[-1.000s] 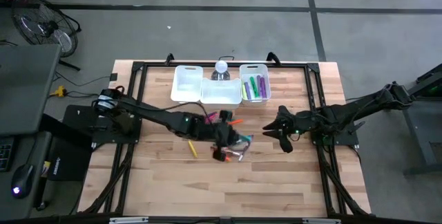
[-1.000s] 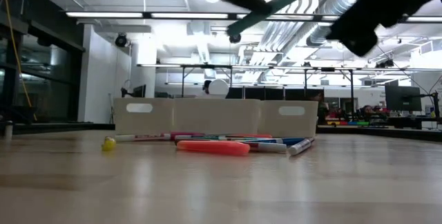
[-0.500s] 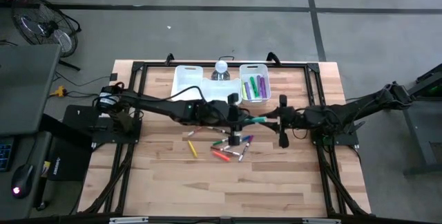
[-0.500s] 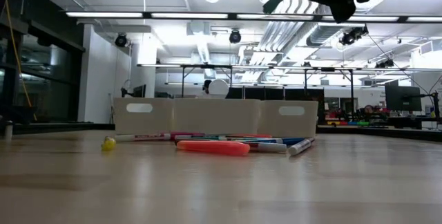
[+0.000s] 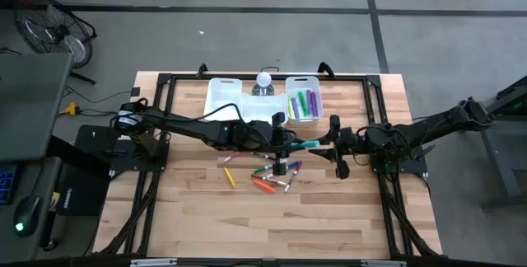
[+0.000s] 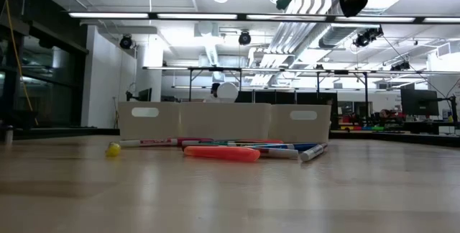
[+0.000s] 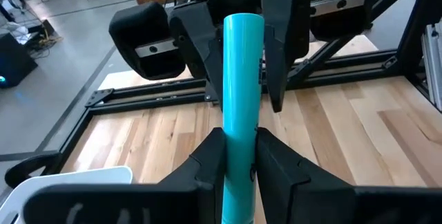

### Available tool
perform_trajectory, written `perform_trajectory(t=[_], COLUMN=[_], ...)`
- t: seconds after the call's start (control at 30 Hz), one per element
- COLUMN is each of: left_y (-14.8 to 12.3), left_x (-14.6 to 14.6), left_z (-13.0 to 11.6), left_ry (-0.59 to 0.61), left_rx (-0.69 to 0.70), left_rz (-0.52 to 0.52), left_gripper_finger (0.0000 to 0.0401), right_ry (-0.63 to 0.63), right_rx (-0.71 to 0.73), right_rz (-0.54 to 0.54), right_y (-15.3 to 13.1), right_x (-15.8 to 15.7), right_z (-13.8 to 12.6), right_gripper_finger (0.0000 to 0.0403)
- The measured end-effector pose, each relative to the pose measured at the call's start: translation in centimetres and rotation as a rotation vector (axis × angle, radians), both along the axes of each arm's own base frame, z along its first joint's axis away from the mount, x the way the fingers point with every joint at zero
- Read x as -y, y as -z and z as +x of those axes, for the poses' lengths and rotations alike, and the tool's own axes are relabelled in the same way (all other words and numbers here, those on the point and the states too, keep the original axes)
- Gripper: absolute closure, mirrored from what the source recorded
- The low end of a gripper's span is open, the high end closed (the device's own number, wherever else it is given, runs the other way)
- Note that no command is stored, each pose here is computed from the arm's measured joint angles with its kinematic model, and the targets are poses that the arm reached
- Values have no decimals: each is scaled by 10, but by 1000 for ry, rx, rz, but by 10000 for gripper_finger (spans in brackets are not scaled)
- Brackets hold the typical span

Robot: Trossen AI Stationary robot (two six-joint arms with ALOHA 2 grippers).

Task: Pick & Place Markers
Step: Put the blue highlighter pen into the right white bin

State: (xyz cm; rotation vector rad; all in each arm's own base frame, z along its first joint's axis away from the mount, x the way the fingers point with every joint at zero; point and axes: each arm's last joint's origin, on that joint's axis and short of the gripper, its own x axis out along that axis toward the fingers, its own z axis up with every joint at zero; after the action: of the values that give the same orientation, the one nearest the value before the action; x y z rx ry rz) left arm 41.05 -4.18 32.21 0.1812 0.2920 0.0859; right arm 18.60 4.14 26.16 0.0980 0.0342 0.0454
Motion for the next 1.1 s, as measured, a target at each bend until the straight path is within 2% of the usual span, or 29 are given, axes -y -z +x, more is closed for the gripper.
perform_trajectory(t=[0.13,0.37,0.47,0.63,0.93,1.1], left_y=[0,0,0,0,1,1], left_x=[0,0,0,0,0,0], left_z=[0,0,0,0,0,0], left_ry=[-4,-13,-13,-12,-10,-14], left_rx=[5,2,2,2,-5,0], left_rz=[1,-4,-5,-6,-23,-37], left_gripper_finger=[348,348,348,348,350,349], right_ry=[9,33,35,57,54,52], right_rx=[12,55,93,80,43,69], right_rz=[-4,2,-3,-22,-32,-17], right_y=[-1,-5,-9,-7,-1,-3], right_x=[0,2,2,3,1,1], right_z=[0,0,0,1,7,7], right_gripper_finger=[287,222,214,243,350,350])
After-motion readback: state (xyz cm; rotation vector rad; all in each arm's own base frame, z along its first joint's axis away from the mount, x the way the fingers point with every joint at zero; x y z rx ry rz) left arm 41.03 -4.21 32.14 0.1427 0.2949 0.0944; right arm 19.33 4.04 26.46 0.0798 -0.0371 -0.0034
